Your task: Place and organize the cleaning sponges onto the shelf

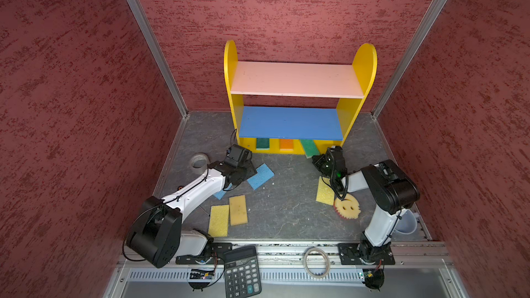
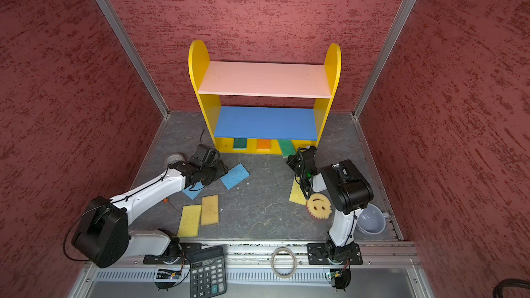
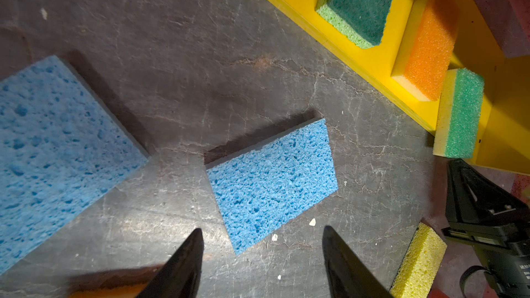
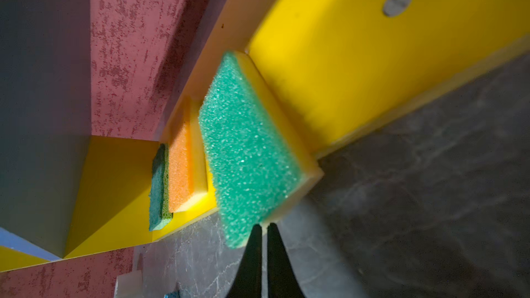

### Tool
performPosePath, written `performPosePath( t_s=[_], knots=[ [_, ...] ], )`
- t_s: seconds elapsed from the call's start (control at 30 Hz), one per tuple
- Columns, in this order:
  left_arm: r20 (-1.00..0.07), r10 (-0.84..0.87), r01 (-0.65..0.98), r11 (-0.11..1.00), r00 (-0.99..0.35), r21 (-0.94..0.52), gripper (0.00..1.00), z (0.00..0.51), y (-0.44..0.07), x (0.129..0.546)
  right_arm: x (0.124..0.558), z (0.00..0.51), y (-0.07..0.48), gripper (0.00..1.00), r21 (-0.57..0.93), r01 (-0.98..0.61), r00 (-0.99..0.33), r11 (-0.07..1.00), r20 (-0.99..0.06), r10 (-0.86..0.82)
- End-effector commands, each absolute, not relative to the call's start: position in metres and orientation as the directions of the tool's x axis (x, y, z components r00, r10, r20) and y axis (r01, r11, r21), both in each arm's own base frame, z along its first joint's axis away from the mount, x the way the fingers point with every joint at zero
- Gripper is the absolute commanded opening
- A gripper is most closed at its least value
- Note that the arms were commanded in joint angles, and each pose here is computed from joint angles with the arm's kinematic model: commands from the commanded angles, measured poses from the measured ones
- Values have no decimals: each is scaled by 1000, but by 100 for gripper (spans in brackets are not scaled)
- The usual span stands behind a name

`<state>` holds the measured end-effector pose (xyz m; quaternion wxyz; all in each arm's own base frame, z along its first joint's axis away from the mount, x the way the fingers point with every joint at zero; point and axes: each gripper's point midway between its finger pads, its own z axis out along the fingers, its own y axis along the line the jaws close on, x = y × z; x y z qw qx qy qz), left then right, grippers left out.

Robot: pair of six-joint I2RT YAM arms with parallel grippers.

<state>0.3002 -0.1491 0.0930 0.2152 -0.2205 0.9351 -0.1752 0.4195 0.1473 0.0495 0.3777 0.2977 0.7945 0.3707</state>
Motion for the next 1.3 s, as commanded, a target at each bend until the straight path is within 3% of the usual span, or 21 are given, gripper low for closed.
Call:
performPosePath(
  t_s=[0.0, 0.17, 0.43, 0.53, 0.8, 1.1, 1.27],
  knots=[
    [-345, -485, -333, 847, -803, -415, 66, 100, -149, 304, 424, 53, 152, 9, 821, 173, -550, 544, -378, 745],
    [-355, -474, -329, 857, -806, -396, 66, 102, -151, 306, 414, 47, 150, 8, 820, 179, -553, 543, -373, 745],
    [-380, -456, -299, 865, -805, -403, 65, 112, -158, 314, 398, 54, 117, 12, 709, 214, -515, 672, -503, 694],
    [-396, -443, -275, 868, -804, -414, 61, 119, -163, 315, 404, 66, 101, 12, 725, 215, -492, 654, -498, 714],
    [-383, -457, -296, 863, -803, -410, 60, 112, -161, 310, 433, 79, 86, 28, 701, 181, -506, 689, -535, 677],
    [-380, -437, -279, 871, -815, -404, 60, 107, -166, 310, 448, 74, 101, 45, 748, 138, -537, 649, -494, 684],
    [-371, -429, -279, 876, -824, -393, 60, 101, -166, 309, 449, 70, 105, 48, 778, 128, -537, 615, -467, 702]
  ],
)
